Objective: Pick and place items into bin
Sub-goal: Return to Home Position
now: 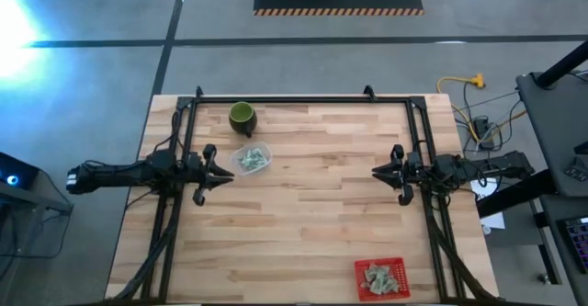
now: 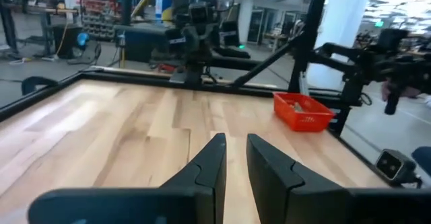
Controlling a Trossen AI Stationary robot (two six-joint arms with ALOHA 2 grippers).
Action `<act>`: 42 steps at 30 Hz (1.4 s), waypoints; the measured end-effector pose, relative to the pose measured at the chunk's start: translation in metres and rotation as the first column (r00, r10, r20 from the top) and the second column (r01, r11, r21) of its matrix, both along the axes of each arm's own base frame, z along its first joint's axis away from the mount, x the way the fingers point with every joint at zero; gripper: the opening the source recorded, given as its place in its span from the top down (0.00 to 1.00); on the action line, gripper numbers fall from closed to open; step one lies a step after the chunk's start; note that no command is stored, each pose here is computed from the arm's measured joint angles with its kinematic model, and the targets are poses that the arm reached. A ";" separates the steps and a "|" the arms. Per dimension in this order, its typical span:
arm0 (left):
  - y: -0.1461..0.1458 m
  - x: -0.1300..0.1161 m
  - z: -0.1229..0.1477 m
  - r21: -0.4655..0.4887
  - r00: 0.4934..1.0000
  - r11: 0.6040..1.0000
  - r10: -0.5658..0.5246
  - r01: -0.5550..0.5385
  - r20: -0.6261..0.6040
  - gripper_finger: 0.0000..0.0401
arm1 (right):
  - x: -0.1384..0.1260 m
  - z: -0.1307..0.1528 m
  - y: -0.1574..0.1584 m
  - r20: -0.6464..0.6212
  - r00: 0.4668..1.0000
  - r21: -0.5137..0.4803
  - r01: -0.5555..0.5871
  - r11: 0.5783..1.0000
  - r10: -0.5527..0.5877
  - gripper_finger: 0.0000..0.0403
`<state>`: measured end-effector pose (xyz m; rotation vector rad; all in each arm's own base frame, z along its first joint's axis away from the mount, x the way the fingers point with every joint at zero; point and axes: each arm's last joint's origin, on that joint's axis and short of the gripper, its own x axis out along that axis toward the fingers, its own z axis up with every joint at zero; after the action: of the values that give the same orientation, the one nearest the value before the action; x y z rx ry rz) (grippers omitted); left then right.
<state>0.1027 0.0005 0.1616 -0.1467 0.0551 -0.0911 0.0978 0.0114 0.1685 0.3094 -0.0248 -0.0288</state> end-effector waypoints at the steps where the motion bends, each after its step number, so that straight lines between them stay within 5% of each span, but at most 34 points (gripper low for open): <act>1: 0.000 0.000 0.000 0.001 1.000 1.000 0.003 -0.003 -0.004 0.90 | 0.000 0.000 0.000 0.000 1.000 -0.001 0.000 1.000 0.000 0.83; 42: 0.000 0.005 -0.007 -0.011 0.997 1.000 0.001 -0.002 -0.078 0.89 | 0.000 0.000 0.000 0.000 1.000 -0.002 0.000 1.000 0.000 0.83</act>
<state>0.1073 0.0007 0.1550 -0.1612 0.1328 -0.0845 0.0979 0.0114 0.1684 0.3069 -0.0245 -0.0288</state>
